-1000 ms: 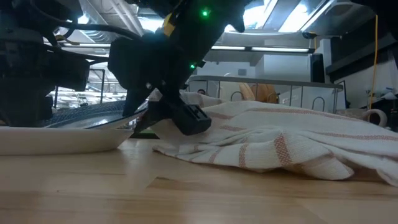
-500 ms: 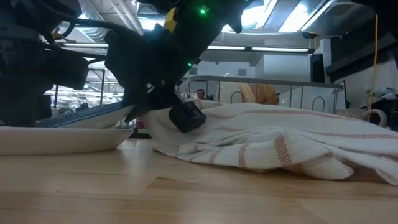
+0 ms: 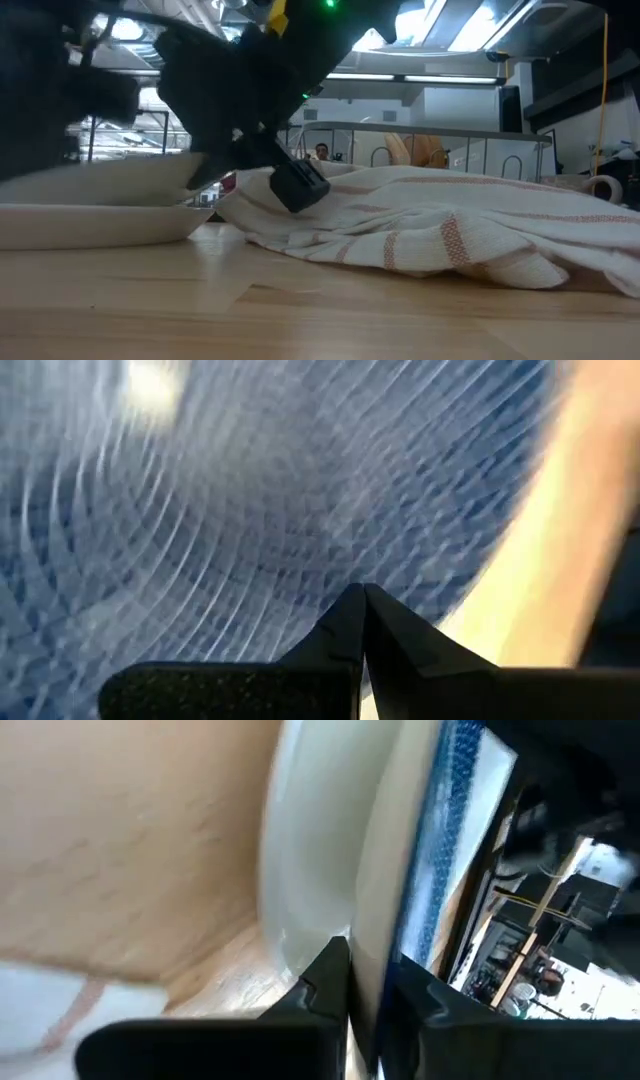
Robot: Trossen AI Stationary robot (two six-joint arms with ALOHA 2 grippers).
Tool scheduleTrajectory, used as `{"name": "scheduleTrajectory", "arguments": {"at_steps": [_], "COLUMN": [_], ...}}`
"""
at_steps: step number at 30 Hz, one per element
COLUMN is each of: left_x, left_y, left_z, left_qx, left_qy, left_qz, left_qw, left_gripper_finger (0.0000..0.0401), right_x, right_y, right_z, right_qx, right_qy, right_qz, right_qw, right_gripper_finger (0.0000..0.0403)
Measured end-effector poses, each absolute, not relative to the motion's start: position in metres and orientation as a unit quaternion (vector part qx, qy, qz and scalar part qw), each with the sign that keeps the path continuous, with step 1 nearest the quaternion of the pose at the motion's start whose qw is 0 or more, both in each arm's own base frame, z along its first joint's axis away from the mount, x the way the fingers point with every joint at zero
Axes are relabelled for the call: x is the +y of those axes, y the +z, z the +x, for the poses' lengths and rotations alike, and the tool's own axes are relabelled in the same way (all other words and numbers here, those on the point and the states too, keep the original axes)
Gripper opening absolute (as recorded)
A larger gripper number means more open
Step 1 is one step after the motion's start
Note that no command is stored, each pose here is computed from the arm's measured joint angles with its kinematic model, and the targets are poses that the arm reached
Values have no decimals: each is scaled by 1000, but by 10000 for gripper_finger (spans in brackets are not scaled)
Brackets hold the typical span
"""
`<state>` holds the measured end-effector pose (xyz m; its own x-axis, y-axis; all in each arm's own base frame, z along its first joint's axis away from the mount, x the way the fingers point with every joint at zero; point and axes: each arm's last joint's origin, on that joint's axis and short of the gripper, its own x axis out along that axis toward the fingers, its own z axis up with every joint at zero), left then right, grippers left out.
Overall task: Sort dishes
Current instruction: Put the blue plate into the dish rack
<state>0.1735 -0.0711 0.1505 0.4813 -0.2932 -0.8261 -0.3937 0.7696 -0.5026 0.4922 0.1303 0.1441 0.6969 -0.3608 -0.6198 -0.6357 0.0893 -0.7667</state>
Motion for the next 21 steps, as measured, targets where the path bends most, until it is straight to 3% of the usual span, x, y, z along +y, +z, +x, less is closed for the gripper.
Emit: {"name": "scheduleTrajectory", "arguments": {"at_steps": [15, 21], "left_x": [-65, -61], "left_y": [210, 223], "left_z": [159, 150], "left_qx": [373, 328], "left_qy": [-68, -87], "left_qz": [-368, -352], "left_qw": [849, 872], "left_gripper_finger": [0, 0], "right_x": [136, 137], "right_y": [145, 154], "right_z": [491, 493], "right_qx": [373, 379], "right_qy": [103, 86], "right_qz": [-673, -627], "right_qw": [631, 675], "right_gripper_finger": [21, 20]}}
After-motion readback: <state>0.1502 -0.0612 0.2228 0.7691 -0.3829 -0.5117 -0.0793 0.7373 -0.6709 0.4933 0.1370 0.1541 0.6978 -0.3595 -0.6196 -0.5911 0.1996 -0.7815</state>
